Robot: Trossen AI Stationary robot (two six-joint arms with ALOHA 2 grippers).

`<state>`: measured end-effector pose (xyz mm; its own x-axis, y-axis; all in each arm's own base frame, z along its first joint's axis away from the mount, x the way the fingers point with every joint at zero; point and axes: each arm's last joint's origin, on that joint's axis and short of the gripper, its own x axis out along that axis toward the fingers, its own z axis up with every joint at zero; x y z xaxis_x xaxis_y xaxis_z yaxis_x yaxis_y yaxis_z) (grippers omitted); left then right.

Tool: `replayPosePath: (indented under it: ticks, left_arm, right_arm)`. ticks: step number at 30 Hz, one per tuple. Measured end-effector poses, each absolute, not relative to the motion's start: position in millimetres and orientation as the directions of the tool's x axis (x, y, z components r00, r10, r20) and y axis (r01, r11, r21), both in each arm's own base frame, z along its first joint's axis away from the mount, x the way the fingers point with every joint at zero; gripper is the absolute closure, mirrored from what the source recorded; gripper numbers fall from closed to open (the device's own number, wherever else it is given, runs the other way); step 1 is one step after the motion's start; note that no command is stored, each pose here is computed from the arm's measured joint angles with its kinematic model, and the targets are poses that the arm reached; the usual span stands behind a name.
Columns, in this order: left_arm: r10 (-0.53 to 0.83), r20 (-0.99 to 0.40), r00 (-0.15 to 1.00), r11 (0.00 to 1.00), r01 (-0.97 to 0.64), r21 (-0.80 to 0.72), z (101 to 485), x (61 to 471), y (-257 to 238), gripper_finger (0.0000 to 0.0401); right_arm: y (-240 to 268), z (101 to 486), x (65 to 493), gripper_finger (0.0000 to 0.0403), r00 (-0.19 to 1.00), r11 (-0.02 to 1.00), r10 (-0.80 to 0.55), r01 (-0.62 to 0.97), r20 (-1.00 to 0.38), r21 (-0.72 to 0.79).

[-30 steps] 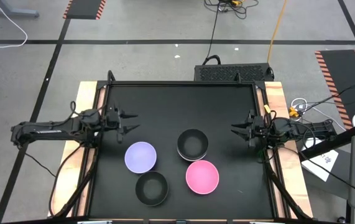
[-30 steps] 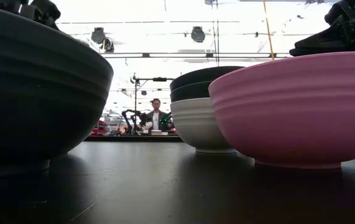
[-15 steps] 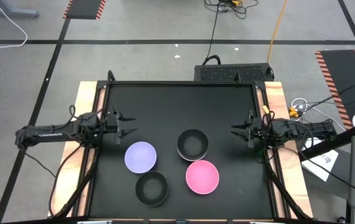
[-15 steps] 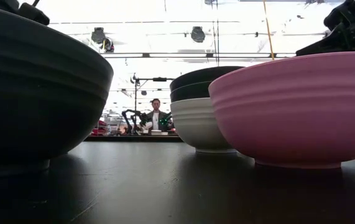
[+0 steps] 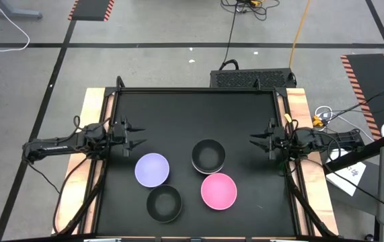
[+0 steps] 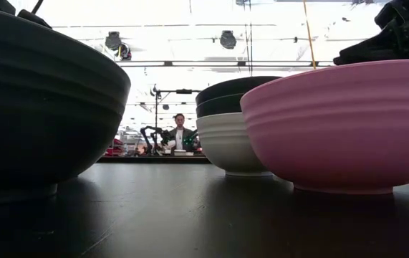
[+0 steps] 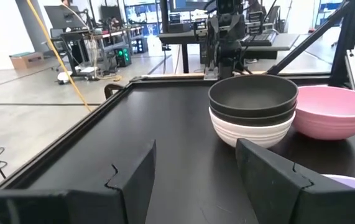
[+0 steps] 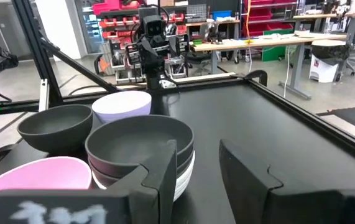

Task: Nest bowls inside each other
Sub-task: Stack the pink bowl into the black bowl

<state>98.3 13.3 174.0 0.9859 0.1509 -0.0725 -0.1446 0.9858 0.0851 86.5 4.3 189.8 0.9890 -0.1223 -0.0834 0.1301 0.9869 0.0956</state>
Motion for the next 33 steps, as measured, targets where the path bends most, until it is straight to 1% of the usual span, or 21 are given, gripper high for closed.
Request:
replayPosePath:
  ticks: [3,6,9,11,15,20,27,33]
  left_arm:
    - [0.151,-0.074,0.986,0.986,-0.145,0.085,174,98,13,0.0176]
    - [0.151,-0.081,0.985,0.986,-0.144,0.084,173,98,13,0.0176]
    - [0.151,-0.091,0.984,0.987,-0.144,0.077,172,98,13,0.0176]
    - [0.151,-0.096,0.984,0.987,-0.145,0.070,172,98,13,0.0176]
    - [0.151,-0.096,0.984,0.987,-0.146,0.063,172,98,13,0.0176]
    - [0.151,-0.095,0.984,0.987,-0.145,0.069,172,98,13,0.0176]
    - [0.152,-0.095,0.984,0.987,-0.145,0.068,172,98,13,0.0176]
    - [0.151,-0.095,0.984,0.987,-0.145,0.068,172,98,13,0.0176]
  right_arm:
    - [5,191,87,0.0289,0.992,0.991,-0.105,0.110,-0.072,0.081]
    - [9,200,88,0.0289,1.000,0.997,0.022,-0.023,0.018,0.080]
    - [13,211,89,0.0289,0.981,0.983,0.150,-0.161,0.122,0.084]
    - [15,215,91,0.0289,0.973,0.978,0.182,-0.195,0.143,0.079]
    - [18,222,97,0.0289,0.973,0.975,0.206,-0.214,0.107,0.065]
    - [25,237,109,0.0289,0.963,0.966,0.249,-0.255,0.107,0.049]
    - [42,257,128,0.0289,0.943,0.943,0.332,-0.332,-0.005,0.014]
    - [55,271,137,0.0289,0.923,0.923,0.384,-0.384,-0.026,-0.032]
